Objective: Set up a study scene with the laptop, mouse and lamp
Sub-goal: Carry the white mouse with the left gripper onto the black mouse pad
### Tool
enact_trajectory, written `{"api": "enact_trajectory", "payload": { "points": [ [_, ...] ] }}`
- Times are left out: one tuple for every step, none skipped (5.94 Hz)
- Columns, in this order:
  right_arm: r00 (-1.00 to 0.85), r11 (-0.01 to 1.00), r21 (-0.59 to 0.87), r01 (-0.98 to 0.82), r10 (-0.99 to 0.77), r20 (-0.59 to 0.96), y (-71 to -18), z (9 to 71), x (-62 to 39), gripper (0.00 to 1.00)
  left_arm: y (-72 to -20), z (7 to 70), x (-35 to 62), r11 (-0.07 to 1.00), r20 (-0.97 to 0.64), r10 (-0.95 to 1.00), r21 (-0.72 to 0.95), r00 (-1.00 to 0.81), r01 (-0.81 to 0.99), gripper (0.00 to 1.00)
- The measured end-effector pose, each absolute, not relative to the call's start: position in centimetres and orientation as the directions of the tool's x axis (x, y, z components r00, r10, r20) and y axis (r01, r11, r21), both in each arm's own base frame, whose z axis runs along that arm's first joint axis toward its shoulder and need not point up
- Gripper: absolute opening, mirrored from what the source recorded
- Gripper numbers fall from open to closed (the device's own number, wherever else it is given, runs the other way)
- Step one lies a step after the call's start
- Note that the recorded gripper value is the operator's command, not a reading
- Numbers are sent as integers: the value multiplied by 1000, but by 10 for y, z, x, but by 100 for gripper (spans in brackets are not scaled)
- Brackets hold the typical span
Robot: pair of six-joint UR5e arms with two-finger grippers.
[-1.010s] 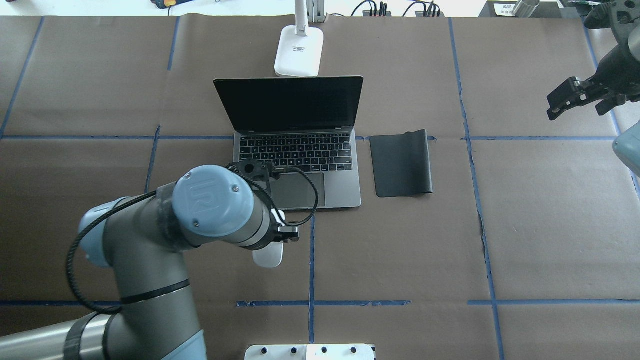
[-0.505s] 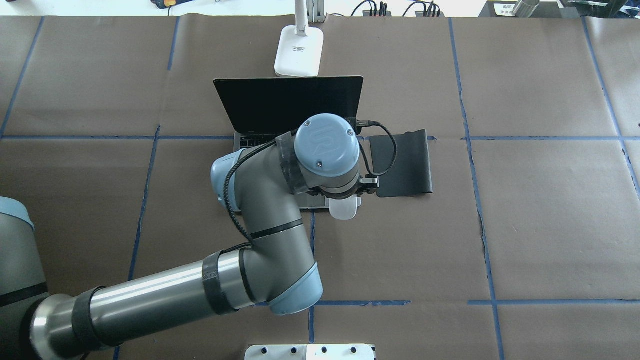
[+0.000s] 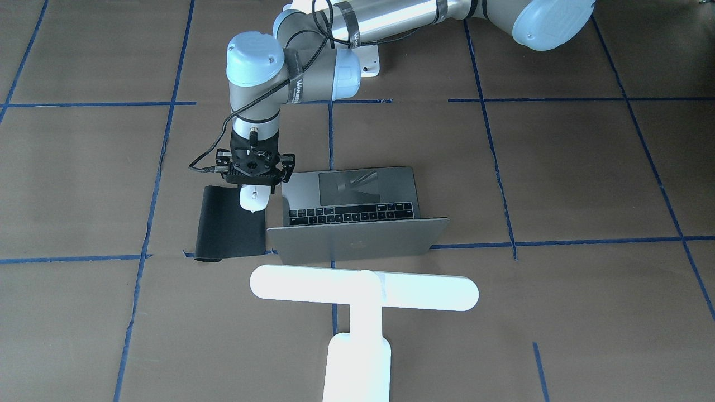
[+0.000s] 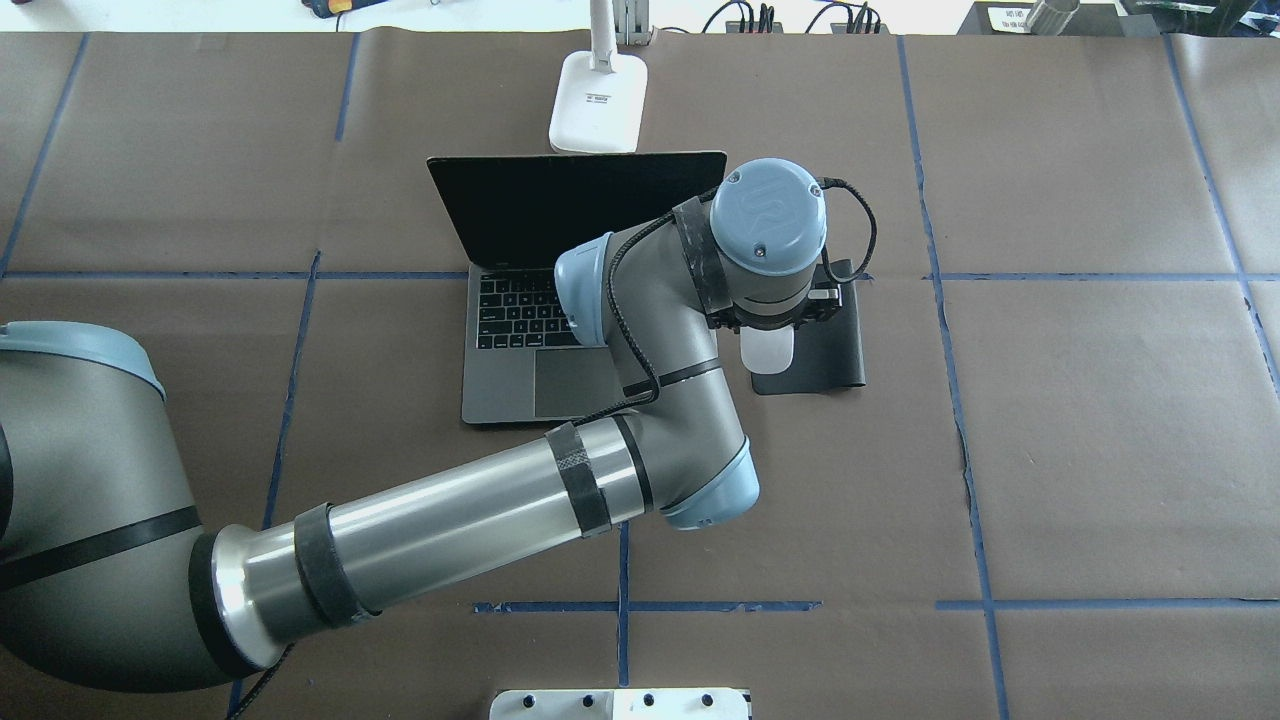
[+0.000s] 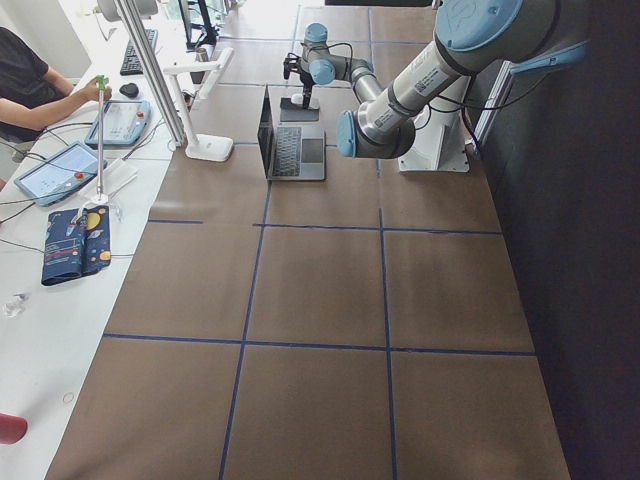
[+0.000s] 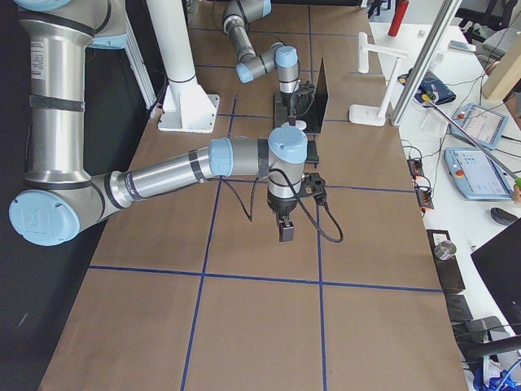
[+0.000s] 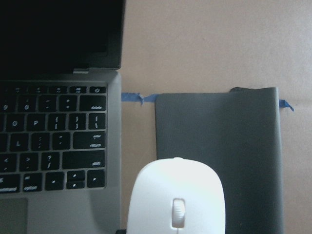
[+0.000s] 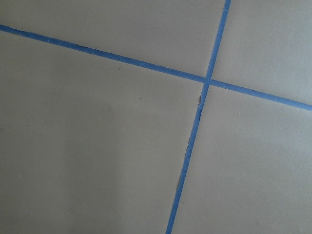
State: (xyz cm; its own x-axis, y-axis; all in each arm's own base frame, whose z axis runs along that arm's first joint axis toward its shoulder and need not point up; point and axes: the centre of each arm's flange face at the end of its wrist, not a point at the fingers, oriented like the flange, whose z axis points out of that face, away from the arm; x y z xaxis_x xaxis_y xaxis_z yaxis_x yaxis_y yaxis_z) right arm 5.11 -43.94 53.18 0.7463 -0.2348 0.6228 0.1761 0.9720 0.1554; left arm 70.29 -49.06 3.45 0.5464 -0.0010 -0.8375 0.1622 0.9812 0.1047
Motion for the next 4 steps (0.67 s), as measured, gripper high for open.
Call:
{"api": "enact_trajectory", "payload": {
  "points": [
    [747,973,154,173,-231,624,-438,533,53,100,-501,32,715,980,-843,1,108,539,168,16],
    [747,974,152,167,-226,625,-438,534,56,100,-508,34,727,978,-845,3,113,534,174,16],
    [748,975,152,163,-222,626,-437,533,57,100,-513,38,736,977,-845,3,116,535,179,18],
    [748,975,152,161,-221,626,-437,533,58,100,-516,41,740,976,-845,1,116,534,182,30]
  ]
}}
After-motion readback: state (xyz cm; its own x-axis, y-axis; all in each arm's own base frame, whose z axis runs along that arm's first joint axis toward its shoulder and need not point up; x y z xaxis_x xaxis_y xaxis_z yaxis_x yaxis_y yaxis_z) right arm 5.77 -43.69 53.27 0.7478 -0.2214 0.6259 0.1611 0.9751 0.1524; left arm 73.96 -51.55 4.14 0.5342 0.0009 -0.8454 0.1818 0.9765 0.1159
